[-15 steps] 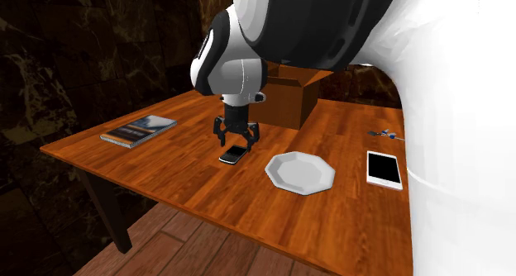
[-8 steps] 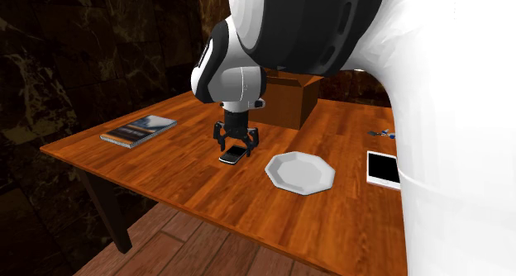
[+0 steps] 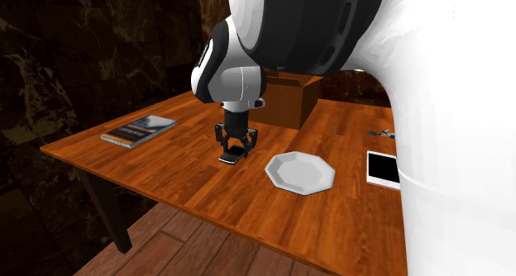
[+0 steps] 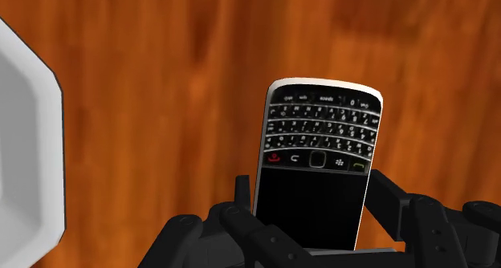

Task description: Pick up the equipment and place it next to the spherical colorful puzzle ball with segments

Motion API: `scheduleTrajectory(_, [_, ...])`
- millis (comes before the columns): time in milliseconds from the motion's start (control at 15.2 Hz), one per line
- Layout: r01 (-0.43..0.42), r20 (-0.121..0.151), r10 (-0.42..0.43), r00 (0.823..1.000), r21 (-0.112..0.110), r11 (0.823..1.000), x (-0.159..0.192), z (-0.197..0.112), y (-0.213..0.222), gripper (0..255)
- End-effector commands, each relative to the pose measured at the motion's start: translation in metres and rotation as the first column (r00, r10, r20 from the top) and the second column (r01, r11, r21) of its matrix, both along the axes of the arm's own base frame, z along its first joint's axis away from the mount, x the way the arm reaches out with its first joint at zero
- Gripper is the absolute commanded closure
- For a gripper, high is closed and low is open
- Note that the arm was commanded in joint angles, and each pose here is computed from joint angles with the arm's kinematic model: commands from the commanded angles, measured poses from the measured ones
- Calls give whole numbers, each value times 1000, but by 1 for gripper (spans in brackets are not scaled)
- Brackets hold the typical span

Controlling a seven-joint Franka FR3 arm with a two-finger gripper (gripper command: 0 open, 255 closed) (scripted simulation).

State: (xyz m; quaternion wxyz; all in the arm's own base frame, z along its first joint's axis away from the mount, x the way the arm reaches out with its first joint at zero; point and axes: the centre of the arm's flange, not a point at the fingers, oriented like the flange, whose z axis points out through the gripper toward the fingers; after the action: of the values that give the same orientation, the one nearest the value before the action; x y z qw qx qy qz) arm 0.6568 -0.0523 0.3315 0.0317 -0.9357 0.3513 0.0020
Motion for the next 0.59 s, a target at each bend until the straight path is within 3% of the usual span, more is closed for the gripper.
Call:
scheduleTrajectory(0, [-1,-1,1,1000,0,1000,0,-1,0,255])
scheduleTrajectory(264, [-1,-1,1,1000,0,1000,0,-1,0,255])
scheduleTrajectory(528, [-1,-1,1,1000,0,1000,0,20,0,255])
